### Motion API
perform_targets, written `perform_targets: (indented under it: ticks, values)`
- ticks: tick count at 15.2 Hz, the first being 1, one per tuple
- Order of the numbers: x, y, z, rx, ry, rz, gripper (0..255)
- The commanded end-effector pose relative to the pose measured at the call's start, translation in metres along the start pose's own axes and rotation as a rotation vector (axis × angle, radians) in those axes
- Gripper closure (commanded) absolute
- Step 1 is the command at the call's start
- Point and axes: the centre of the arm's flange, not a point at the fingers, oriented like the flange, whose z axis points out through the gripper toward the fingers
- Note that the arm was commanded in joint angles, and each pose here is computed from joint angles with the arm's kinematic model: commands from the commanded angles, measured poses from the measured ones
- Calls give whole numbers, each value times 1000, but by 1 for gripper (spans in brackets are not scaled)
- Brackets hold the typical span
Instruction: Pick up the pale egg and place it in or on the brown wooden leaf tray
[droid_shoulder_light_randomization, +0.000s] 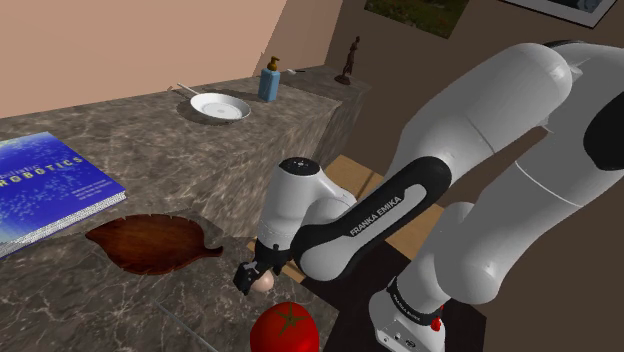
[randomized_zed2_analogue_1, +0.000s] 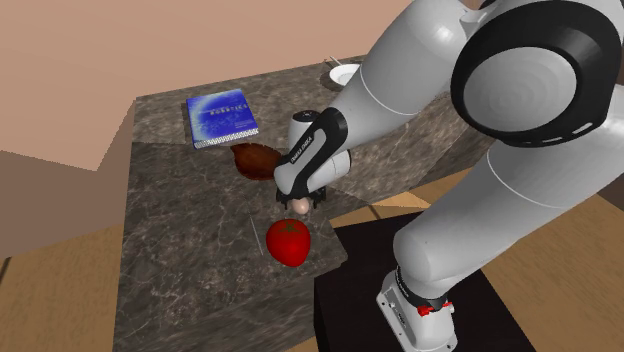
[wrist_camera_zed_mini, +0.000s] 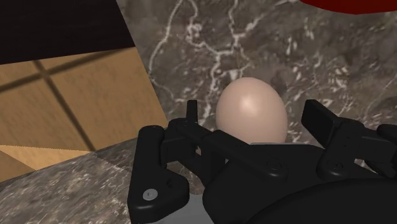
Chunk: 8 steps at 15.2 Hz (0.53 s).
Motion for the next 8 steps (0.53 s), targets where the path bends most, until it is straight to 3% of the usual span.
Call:
perform_targets:
  ticks: [1, 4, 5, 8]
  values:
    - [0, 0, 0, 0, 0, 0, 0]
    - [0, 0, 0, 0, 0, 0, 0]
    - [0, 0, 0, 0, 0, 0, 255]
    - [0, 0, 0, 0, 0, 0, 255]
